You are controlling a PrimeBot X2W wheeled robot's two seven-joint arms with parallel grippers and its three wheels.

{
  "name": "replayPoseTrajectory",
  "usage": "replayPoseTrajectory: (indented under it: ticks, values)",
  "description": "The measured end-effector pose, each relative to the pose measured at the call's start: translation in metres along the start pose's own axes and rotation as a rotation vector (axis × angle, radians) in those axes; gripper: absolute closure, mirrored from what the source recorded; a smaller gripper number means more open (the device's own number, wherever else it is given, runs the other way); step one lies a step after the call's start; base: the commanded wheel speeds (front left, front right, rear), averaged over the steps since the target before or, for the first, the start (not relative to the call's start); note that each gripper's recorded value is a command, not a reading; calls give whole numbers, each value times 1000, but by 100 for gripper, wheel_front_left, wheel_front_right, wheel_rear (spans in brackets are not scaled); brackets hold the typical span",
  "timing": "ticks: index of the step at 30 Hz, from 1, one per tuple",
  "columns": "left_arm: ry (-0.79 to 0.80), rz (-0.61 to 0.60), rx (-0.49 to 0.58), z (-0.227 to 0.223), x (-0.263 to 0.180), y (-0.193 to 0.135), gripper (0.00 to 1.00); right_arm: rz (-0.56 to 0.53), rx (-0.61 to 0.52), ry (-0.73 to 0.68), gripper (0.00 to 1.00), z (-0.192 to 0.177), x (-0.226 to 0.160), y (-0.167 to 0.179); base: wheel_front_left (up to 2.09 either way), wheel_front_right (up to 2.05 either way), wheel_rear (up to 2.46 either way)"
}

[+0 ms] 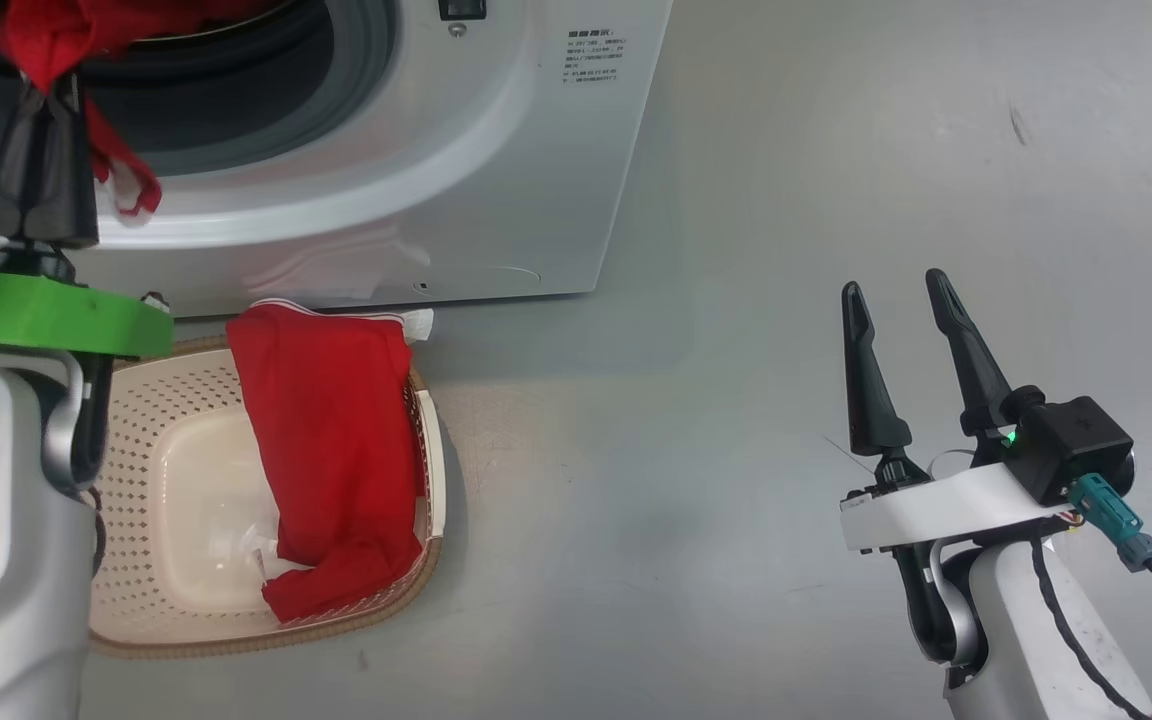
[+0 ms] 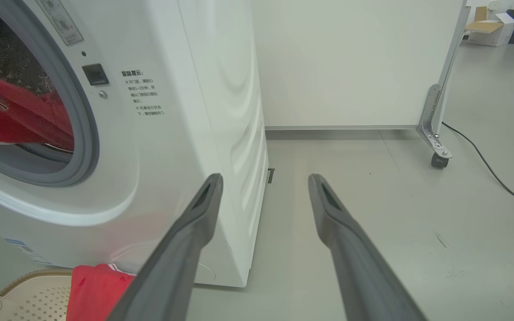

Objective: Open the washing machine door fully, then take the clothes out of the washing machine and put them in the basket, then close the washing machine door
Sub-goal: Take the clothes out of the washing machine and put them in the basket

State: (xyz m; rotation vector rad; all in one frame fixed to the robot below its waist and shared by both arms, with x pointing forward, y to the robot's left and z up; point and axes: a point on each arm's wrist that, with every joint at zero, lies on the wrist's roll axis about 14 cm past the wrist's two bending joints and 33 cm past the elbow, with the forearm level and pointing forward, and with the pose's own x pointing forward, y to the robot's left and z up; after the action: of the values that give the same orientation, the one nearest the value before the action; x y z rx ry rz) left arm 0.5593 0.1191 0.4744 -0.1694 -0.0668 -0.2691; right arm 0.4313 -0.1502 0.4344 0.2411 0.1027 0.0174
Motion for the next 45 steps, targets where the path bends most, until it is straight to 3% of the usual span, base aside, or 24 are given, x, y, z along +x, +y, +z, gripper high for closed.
replayPoseTrajectory:
  ticks: [5, 19, 25, 34, 45]
  values:
    - [-177, -41, 60, 62, 3, -9, 100, 10, -4, -5, 0, 3, -3, 3, 0, 0, 0]
    - [-445, -55, 114, 148, -26, -26, 100, 17, -1, -11, 0, 6, -9, 4, 0, 0, 0]
    - [-252, -21, 73, 84, -43, -18, 100, 20, -1, -8, 0, 5, -9, 5, 0, 0, 0]
    - [188, 28, 2, -55, -91, -7, 100, 12, 0, 11, 0, -2, -9, 1, 0, 0, 0]
    - [558, 84, -32, -153, -135, 8, 100, -20, -9, 44, 0, -13, -9, -10, 0, 0, 0]
